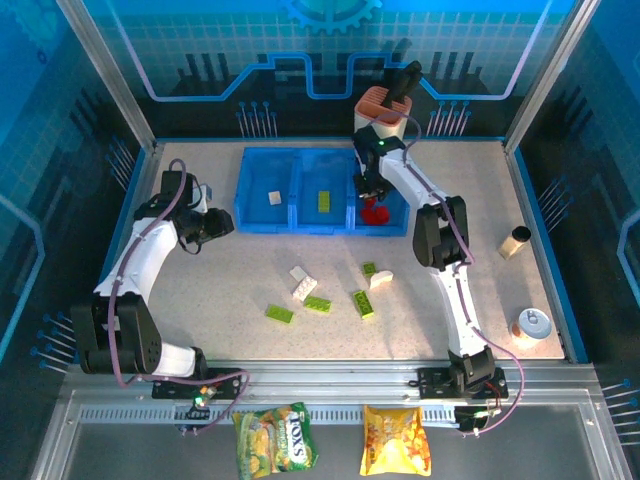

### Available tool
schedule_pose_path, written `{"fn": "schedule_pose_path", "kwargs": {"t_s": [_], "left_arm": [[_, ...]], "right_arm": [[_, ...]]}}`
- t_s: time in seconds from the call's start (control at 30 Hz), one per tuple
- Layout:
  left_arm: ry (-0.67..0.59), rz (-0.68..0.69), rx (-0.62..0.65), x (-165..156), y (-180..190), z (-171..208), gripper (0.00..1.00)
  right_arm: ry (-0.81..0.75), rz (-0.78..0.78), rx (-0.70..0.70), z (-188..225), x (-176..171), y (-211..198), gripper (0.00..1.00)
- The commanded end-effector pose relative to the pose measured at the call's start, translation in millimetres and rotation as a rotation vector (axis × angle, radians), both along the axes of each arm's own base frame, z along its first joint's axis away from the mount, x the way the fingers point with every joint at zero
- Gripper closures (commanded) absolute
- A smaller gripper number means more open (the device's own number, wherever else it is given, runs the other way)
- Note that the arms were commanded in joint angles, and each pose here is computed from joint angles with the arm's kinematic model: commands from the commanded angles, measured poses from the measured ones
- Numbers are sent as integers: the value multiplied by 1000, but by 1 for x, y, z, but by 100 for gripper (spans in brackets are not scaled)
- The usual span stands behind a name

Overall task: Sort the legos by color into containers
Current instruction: Place the lego in the container.

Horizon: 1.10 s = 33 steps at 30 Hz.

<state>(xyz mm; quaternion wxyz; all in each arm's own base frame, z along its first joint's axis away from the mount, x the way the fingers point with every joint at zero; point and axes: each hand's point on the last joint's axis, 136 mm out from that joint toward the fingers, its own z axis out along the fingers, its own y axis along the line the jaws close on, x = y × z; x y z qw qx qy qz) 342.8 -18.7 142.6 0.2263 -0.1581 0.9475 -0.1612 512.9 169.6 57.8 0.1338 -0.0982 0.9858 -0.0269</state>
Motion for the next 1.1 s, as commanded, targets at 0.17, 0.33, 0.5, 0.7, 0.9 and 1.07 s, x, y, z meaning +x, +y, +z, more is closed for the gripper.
{"fn": "schedule_pose_path", "kwargs": {"t_s": [0.17,0.33,0.5,0.7,0.9,1.07], "left_arm": [[10,-15,-13,-5,0,-4,58],[10,-17,-16,-5,-1,-4,58],[8,-20,-22,-5,-2,-3,58],[7,-24,-32,-5,-4,-3,58],[12,-29,-54,-6,-7,-4,58],[23,-29,-76,-7,-12,-4,57]], "right_arm": [[20,-6,21,-1,-1,-1,69],[-5,-7,23,17,-2,-2,68],[-38,-6,32,44,-6,-3,67],[-53,13,33,62,-18,2,67],[-90,25,28,92,-35,3,67],[-97,31,22,103,-54,4,67]]}}
